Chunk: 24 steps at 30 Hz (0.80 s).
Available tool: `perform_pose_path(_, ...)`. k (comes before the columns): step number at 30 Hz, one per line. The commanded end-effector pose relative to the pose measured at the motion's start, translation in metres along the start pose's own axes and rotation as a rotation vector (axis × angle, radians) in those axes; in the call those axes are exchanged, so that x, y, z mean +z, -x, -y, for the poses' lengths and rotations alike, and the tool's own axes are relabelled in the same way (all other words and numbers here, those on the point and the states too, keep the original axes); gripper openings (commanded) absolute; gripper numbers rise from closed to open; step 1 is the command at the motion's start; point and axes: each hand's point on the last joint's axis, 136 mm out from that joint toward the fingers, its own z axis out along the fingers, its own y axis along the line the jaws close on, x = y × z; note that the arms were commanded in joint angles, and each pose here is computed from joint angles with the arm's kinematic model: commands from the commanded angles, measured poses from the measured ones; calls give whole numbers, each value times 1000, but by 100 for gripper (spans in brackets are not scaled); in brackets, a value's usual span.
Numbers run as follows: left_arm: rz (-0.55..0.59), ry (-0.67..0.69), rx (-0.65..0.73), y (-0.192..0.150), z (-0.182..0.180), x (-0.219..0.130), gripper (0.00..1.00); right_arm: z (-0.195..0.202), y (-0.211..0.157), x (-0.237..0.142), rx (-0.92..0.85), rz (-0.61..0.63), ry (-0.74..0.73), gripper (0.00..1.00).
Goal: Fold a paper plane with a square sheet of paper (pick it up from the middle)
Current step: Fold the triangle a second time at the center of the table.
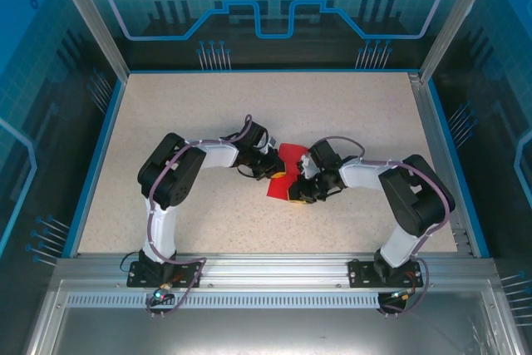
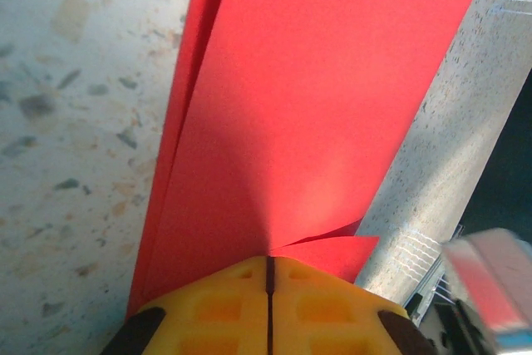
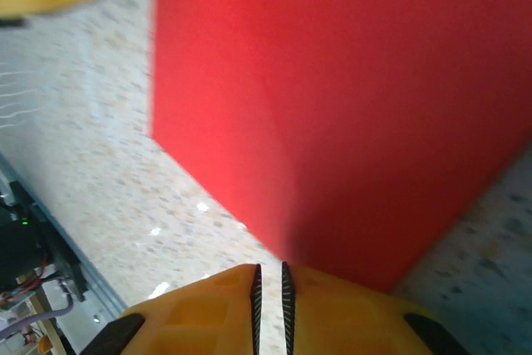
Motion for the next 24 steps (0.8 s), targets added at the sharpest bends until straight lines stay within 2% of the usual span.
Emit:
perform_pose_path(1, -28, 20, -2, -8, -3, 0, 8, 22, -10, 9, 51, -33, -40, 17)
perform_pose_path(4, -31, 25, -6, -8, -5, 2, 7, 25, -12, 11, 63, -42, -34, 16)
perform_pose_path(10, -31, 31, -9, -8, -7, 2, 7, 1, -1, -10, 22, 37, 40, 17)
perform_pose_path(14, -34, 33, -11, -9, -8, 3, 7, 8, 0, -8, 35, 40, 30, 17)
perform_pose_path(20, -33, 32, -10, -9, -7, 2, 7, 40, -12, 5, 92, -3, -51, 16)
perform_pose_path(24, -29, 25, -6, -9, -4, -1, 7, 26, -7, -2, 82, 16, 2, 17)
